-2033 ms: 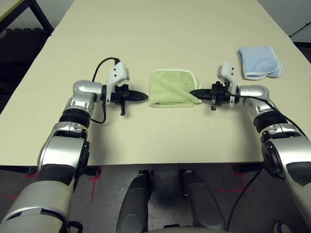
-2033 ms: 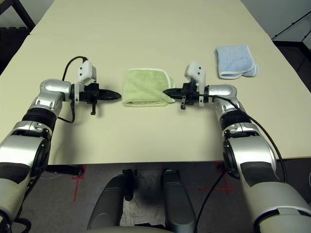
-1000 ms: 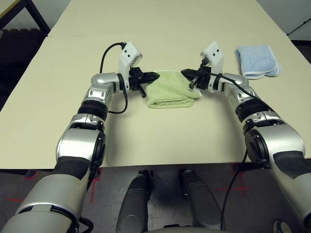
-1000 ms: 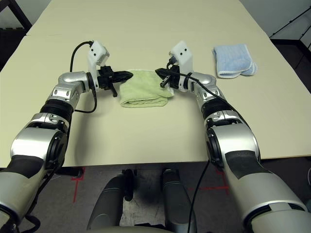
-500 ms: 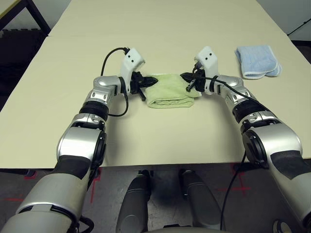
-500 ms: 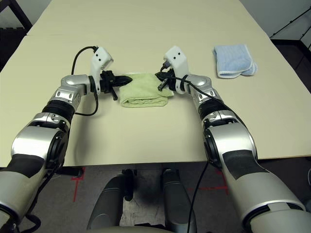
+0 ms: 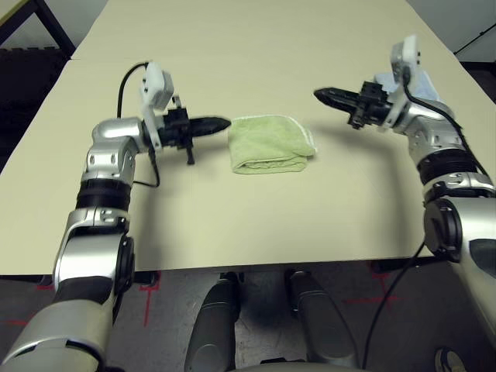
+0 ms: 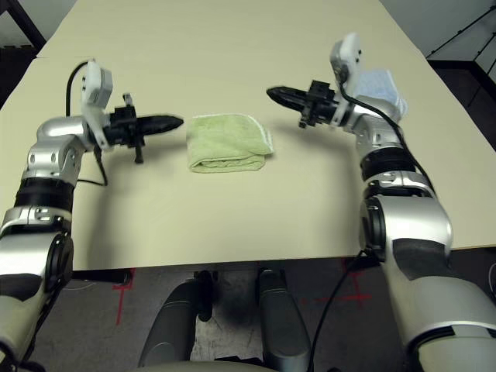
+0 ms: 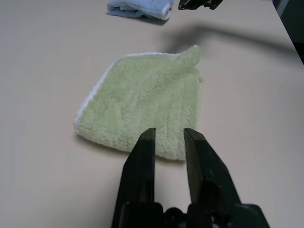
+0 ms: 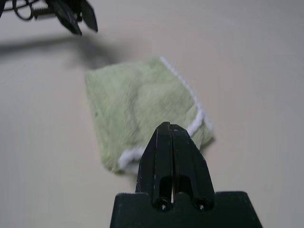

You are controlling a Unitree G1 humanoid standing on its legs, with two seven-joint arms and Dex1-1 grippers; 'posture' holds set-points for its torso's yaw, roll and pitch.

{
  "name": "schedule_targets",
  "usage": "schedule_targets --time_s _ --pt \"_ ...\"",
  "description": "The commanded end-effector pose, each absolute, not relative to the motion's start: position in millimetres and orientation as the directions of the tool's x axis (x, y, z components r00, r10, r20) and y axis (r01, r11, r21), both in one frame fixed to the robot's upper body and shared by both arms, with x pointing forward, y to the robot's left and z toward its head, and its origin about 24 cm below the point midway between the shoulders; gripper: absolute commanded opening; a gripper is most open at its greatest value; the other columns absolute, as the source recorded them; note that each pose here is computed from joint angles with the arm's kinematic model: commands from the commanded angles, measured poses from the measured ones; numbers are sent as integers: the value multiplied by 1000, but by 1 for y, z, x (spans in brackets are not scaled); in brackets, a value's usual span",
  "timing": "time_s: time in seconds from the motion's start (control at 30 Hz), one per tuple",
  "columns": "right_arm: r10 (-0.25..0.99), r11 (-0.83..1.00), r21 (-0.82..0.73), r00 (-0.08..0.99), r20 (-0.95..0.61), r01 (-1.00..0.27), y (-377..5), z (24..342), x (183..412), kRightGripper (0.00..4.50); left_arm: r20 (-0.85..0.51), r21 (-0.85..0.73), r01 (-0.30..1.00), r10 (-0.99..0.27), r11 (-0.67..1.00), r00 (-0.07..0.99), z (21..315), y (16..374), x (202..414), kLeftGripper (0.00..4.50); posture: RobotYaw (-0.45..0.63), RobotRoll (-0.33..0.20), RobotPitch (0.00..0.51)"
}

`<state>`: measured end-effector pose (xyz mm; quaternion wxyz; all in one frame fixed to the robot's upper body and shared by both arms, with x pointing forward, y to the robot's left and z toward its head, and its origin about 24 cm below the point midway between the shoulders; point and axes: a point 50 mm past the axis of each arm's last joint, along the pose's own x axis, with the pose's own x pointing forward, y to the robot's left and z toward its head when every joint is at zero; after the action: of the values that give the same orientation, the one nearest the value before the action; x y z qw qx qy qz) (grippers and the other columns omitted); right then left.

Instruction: Fold the towel and set it aside.

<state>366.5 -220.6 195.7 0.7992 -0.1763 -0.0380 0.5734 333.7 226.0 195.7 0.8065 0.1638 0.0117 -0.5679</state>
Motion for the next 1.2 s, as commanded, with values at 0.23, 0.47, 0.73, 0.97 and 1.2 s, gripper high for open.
schedule_targets --time_s 0.23,0.47,0.73,0.97,1.2 --pt "902 136 -365 267 -338 -921 -239 180 351 0 -236 304 923 -920 237 314 184 226 329 4463 -63 0 178" --pt "894 178 -364 305 -327 -914 -247 185 351 2161 -243 313 922 -919 228 310 184 226 331 4500 -77 0 179" --pt "907 230 -358 333 -257 -905 -248 192 352 4474 -290 318 907 -883 276 370 184 230 333 4500 -70 0 177" --pt "917 240 -343 328 -227 -908 -243 188 351 4474 -282 -79 834 -815 546 507 186 233 343 4500 -63 0 176" --pt "924 238 -338 320 -212 -911 -240 187 349 4474 -287 -529 614 -804 586 520 183 221 347 4500 -69 0 178"
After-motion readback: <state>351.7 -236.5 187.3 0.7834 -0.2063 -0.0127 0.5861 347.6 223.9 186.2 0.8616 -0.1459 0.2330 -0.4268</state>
